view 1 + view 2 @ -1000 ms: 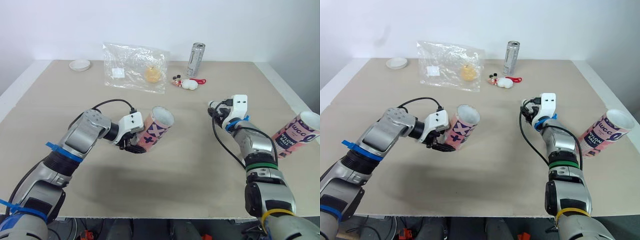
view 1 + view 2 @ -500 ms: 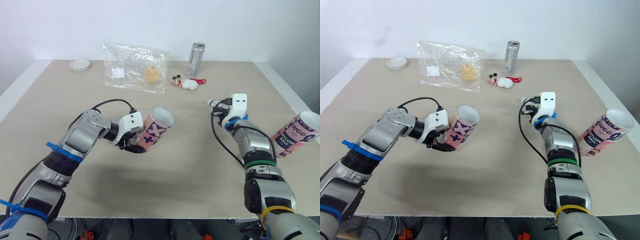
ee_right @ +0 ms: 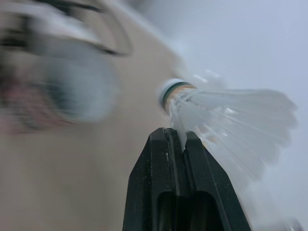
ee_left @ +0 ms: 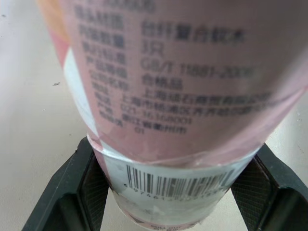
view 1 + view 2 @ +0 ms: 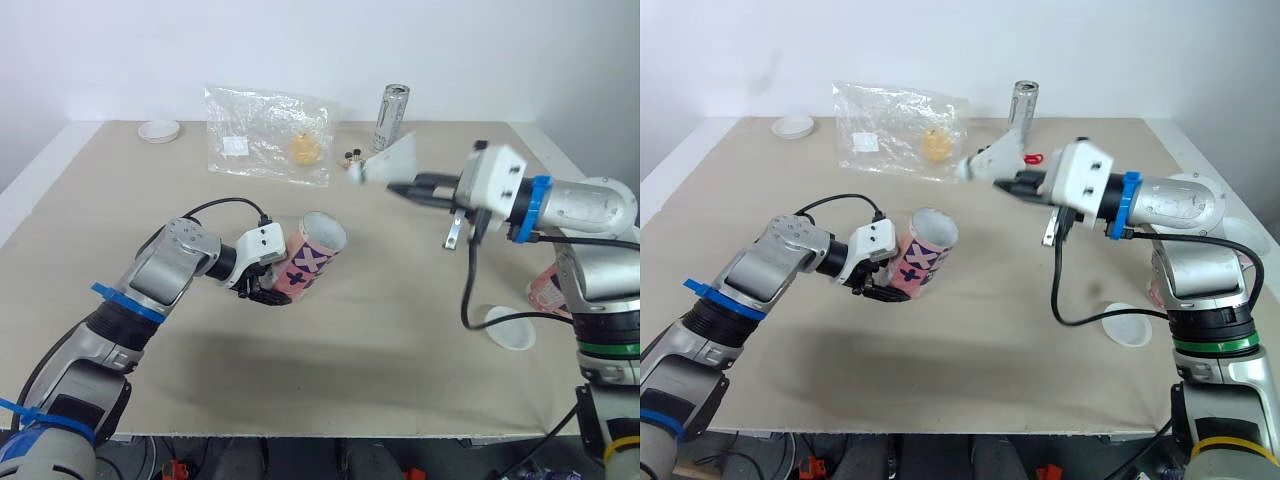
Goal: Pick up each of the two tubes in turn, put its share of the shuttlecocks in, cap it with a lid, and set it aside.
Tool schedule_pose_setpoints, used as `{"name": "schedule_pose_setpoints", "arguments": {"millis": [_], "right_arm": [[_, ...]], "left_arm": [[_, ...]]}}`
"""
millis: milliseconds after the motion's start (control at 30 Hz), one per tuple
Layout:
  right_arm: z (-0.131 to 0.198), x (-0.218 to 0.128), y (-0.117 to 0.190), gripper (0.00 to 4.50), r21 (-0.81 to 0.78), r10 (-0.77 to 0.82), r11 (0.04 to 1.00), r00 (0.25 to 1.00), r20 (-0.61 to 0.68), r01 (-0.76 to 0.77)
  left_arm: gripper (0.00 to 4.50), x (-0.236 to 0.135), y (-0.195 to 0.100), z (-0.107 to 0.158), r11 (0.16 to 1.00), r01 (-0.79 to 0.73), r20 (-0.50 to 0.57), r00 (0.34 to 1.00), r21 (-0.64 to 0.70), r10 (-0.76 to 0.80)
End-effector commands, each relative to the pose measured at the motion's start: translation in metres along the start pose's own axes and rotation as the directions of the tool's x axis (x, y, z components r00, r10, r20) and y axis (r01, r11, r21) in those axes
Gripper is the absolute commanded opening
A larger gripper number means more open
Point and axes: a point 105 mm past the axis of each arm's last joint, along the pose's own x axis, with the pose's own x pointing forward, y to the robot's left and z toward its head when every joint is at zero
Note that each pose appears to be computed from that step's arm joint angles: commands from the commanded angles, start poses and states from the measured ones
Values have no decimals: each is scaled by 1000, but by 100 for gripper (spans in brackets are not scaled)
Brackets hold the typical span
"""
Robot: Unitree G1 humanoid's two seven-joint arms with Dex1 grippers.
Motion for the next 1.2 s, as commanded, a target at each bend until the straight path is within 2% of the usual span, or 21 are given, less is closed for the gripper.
{"name": "schedule_pose_setpoints", "arguments": {"millis": [33, 500, 533, 567, 600, 700, 733, 767, 800, 833, 867, 900, 1000, 1100, 1200], "right_arm": [[22, 8, 4, 6, -158, 105, 982, 994, 4, -103], [13, 35, 2, 6, -243, 203, 949, 979, -13, -200], [15, 36, 2, 67, -244, 210, 948, 978, -5, -205], [17, 37, 2, 93, -247, 215, 947, 977, 4, -207], [19, 37, 1, 149, -251, 217, 946, 976, 11, -208], [23, 34, 0, 233, -239, 226, 947, 974, 15, -216], [23, 33, 0, 292, -236, 228, 947, 973, 15, -219], [27, 32, -2, 299, -217, 226, 953, 974, 33, -214], [36, 30, -10, 328, -151, 180, 975, 979, 97, -164], [43, 27, -18, 386, -84, 132, 989, 981, 145, -121], [47, 26, -23, 418, -36, 100, 995, 980, 173, -95], [43, 20, -33, 443, 76, 47, 995, 985, 168, -61], [31, 5, -51, 443, 258, -46, 966, 993, 112, 16], [31, 2, -52, 443, 342, -48, 940, 992, 118, 5], [32, 5, -41, 364, 376, 16, 925, 993, 119, -60]], "left_arm": [[302, 2, 5, -3, 1000, -24, -33, 999, 4, 24], [302, 2, 3, 0, 1000, -24, -22, 999, 9, 24], [302, 2, 3, 0, 1000, -25, -22, 999, 8, 25], [302, 2, 3, 0, 1000, -26, -22, 999, 8, 26], [302, 2, 3, -1, 1000, -26, -22, 999, 8, 26], [302, 1, 2, 0, 1000, -29, -22, 999, 8, 29], [302, 1, 2, 0, 1000, -30, -22, 999, 8, 30], [302, 1, 2, 0, 1000, -30, -22, 999, 9, 30], [302, 1, 2, 0, 999, -30, -21, 999, 11, 30], [302, 1, 2, 1, 999, -30, -21, 999, 15, 30], [302, 0, 2, 1, 999, -30, -22, 999, 18, 31], [302, 0, 2, 2, 999, -30, -24, 999, 31, 30], [302, -1, 2, 4, 997, -26, -41, 999, 76, 29], [302, -2, 1, 7, 992, -18, -60, 998, 127, 26], [302, -4, 5, 8, 978, -24, -99, 994, 206, 46]]}}
